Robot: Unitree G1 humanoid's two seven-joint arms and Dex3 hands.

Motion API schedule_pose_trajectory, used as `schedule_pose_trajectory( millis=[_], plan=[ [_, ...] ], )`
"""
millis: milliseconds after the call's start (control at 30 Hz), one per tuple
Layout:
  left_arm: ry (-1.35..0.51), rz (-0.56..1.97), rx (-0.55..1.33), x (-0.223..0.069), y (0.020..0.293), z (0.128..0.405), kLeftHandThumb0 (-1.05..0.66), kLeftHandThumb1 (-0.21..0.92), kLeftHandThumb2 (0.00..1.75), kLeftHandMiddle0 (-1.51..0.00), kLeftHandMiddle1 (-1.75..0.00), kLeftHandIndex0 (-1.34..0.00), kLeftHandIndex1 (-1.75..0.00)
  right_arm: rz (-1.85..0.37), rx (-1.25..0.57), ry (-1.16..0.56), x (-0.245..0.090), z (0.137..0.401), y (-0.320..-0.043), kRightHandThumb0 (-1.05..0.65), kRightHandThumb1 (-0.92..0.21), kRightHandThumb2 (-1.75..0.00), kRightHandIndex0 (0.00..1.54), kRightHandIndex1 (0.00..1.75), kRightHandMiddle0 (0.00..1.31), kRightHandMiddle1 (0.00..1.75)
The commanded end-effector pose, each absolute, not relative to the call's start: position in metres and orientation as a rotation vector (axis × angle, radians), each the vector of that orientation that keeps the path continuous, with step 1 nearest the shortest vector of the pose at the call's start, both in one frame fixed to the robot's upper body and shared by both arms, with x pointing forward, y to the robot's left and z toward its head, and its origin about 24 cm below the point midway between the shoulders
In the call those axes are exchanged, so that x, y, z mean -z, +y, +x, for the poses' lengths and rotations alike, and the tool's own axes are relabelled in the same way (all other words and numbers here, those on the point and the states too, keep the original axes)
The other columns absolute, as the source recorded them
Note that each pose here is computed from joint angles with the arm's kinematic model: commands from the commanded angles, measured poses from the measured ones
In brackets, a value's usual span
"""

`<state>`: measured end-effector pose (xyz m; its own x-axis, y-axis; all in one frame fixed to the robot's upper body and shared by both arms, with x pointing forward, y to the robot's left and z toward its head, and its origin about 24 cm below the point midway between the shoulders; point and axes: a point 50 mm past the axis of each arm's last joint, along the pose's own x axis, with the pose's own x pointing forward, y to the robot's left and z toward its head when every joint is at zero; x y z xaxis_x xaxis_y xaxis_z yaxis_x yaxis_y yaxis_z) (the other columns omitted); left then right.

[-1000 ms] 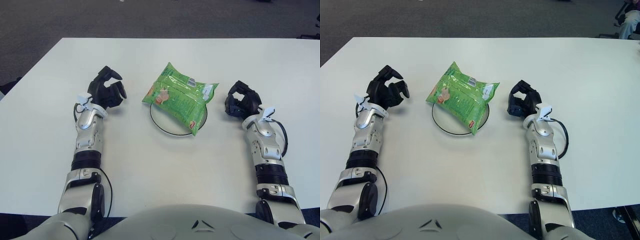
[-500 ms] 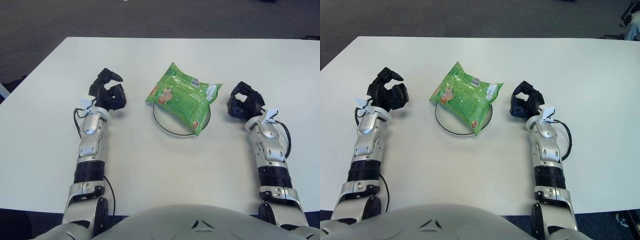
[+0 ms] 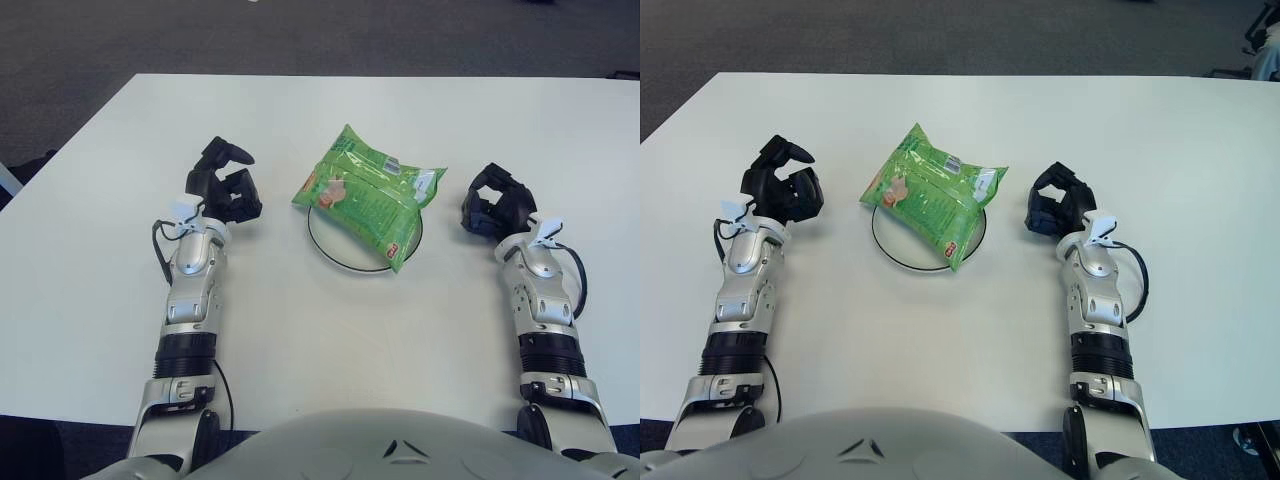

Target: Put the snack into the plate.

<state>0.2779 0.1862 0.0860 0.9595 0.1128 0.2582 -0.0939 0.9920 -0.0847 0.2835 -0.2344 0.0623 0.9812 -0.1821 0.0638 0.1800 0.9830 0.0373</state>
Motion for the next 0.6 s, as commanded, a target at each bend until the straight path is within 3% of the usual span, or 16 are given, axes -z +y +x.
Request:
schedule_pose_trajectory(
  millis=[0,567],
  plan=[
    [0.051,-0.169,-0.214,-0.0070,0.1695,0.2356,-0.45,0.41,1.21,-1.16,-1.75,-0.54,-1.75,0.151,0.312,0.000,-0.0161,0.2573,-0.2308,-0.50,-0.28,-1.36,1.29,1.75,0.65,1.75],
    [0.158,-0.225,-0.160,0.0022,0.1749,0.2398,-0.45,0.42,1.19,-1.15,-1.75,-0.53,-1.75,0.130,0.271,-0.164,-0.0162,0.2606,-0.2277,-0.48,-0.32,-1.32,1.34,1.75,0.62,1.75]
  ],
)
